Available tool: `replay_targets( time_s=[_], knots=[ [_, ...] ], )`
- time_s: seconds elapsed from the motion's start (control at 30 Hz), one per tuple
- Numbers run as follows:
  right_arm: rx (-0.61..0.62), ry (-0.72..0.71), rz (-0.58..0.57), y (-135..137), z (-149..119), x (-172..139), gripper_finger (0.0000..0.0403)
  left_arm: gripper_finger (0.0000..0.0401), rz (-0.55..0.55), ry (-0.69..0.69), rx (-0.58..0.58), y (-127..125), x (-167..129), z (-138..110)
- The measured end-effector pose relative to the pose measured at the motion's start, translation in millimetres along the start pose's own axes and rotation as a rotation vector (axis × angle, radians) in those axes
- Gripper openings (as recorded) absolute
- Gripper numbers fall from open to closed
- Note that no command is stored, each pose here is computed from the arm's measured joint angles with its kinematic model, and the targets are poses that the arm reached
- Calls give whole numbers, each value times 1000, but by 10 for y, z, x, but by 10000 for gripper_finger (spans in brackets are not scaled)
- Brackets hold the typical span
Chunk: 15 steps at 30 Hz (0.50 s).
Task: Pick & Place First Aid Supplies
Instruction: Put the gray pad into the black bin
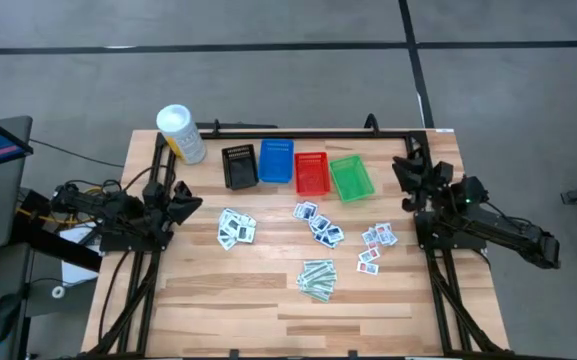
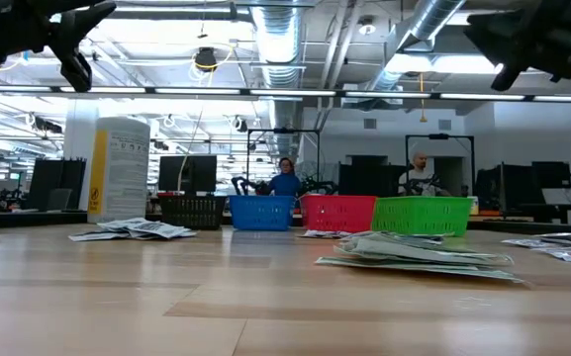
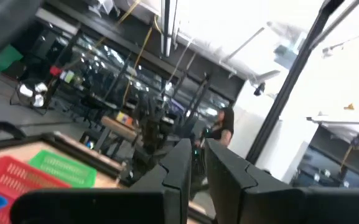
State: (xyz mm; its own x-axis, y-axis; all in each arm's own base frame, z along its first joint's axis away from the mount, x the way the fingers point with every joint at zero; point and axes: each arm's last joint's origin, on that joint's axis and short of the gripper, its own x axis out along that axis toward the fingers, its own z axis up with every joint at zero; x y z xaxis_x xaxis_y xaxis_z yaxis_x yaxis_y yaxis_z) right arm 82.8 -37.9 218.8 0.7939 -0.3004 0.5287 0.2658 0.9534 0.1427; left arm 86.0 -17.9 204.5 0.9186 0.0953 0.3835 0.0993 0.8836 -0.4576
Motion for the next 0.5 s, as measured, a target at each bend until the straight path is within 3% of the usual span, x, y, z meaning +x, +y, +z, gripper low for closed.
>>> replay_targets(
  time_s=[0.1, 0.27, 0.5],
  knots=[
    [66, -8, 3, 3, 7, 0, 98, 48, 16, 5, 31, 6, 5, -9],
    [61, 22, 18, 5, -13, 8, 98, 48, 29, 48, 157, 10, 36, -62],
    [-55, 285, 33, 26, 80, 230, 98, 48, 55, 133, 341, 8, 129, -132]
  ],
)
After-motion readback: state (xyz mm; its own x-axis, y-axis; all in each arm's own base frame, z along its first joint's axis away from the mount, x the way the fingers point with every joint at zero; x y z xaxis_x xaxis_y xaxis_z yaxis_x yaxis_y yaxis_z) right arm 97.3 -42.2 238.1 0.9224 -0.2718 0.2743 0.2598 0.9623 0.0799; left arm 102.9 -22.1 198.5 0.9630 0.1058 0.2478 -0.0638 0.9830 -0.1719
